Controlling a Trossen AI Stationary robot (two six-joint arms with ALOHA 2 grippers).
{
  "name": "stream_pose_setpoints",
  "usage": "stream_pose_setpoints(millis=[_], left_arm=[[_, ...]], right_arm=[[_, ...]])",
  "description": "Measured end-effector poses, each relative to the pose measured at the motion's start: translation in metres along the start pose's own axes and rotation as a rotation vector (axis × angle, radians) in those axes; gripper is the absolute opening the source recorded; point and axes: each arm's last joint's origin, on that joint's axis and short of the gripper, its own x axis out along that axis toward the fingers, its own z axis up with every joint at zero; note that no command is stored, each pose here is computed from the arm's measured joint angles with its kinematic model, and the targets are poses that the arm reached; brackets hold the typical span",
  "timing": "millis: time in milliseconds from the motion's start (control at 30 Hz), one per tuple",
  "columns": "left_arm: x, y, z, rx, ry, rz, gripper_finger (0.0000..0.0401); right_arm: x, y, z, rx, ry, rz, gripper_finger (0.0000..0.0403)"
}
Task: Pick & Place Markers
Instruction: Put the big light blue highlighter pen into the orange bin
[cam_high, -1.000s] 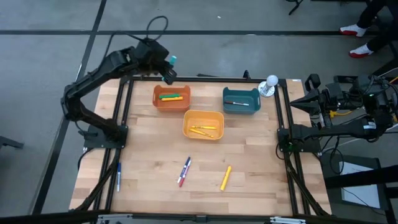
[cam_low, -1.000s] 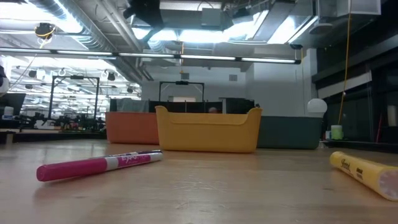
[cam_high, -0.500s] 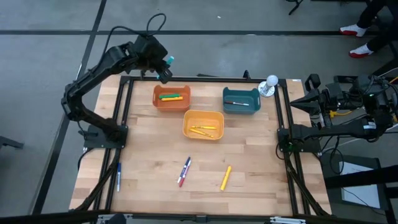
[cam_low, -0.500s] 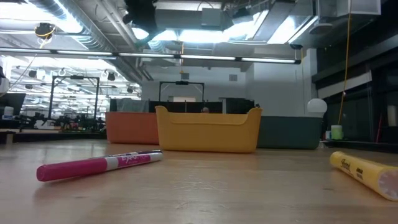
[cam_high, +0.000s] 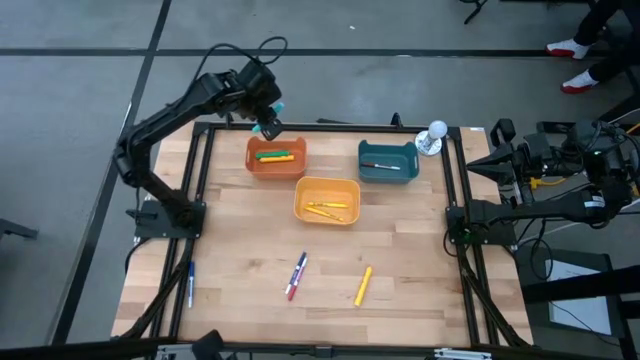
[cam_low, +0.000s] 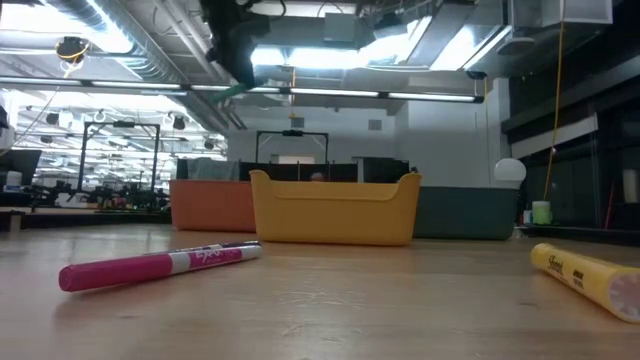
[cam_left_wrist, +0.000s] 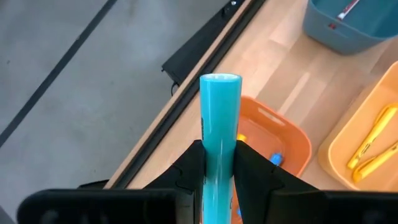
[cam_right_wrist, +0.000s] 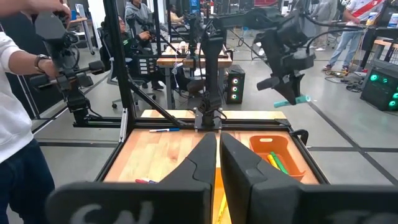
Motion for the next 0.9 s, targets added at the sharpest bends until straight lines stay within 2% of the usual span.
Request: stream_pose_setpoints(millis=[233, 667, 900], left_arm=[[0.011, -0.003, 0.001, 0.03, 0.021, -0.012, 0.0058], [0.042, -0.011, -0.021, 0.053, 0.14, -0.042, 0.0058], [0.057, -0.013, -0.033, 0.138, 0.193, -0.053, 0.0058]], right_arm=[[0.0, 0.0, 0.0, 0.0, 0.0, 0.0, 0.0023], [0.0, 0.0, 0.0, 0.0, 0.0, 0.0, 0.0023], [0.0, 0.0, 0.0, 0.0, 0.0, 0.0, 0.0023]])
